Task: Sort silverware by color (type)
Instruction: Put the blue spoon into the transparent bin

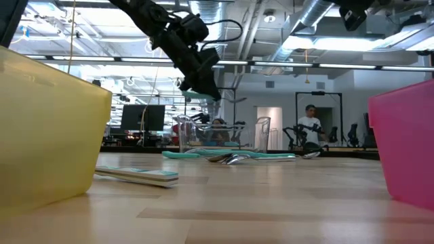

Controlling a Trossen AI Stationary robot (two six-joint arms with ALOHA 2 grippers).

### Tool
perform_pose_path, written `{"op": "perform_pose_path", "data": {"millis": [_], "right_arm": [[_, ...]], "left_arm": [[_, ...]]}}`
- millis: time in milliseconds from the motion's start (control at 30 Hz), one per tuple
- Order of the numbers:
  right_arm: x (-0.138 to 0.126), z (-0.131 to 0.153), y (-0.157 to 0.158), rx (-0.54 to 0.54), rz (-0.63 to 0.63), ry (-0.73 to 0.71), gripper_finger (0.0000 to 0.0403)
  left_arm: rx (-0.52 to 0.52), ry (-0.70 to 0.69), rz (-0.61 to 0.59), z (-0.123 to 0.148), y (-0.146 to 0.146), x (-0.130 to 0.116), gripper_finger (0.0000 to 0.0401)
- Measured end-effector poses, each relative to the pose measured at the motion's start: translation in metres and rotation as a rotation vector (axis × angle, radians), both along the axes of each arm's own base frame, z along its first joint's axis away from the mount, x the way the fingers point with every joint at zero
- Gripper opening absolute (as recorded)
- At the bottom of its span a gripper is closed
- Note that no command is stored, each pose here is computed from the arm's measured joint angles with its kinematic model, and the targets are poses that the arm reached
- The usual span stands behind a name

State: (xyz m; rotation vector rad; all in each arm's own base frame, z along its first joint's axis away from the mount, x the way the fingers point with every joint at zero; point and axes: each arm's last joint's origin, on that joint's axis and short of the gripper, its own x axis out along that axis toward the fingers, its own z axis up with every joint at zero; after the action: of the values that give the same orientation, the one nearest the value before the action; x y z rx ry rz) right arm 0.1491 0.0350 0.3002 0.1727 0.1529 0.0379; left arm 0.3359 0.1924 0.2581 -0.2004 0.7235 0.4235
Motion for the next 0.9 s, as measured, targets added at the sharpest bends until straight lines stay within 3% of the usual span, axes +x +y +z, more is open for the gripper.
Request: {"op": "perform_pose_path", "data": {"millis": [333,900], "right_arm": [[-0.0001,0.0001,0.0001,0.001,0.001,-0.001,0.0143],[-0.0001,0.0001,0.0001,0.001,0.0,0.0,0.0143]], "left_arm": [[-0.038,-0.02,0.038,-0.0044,-0.0019,0.0051,0.003],[-0.013,-0.08,0.066,-0.001,0.0011,0.0095,0.003]]}}
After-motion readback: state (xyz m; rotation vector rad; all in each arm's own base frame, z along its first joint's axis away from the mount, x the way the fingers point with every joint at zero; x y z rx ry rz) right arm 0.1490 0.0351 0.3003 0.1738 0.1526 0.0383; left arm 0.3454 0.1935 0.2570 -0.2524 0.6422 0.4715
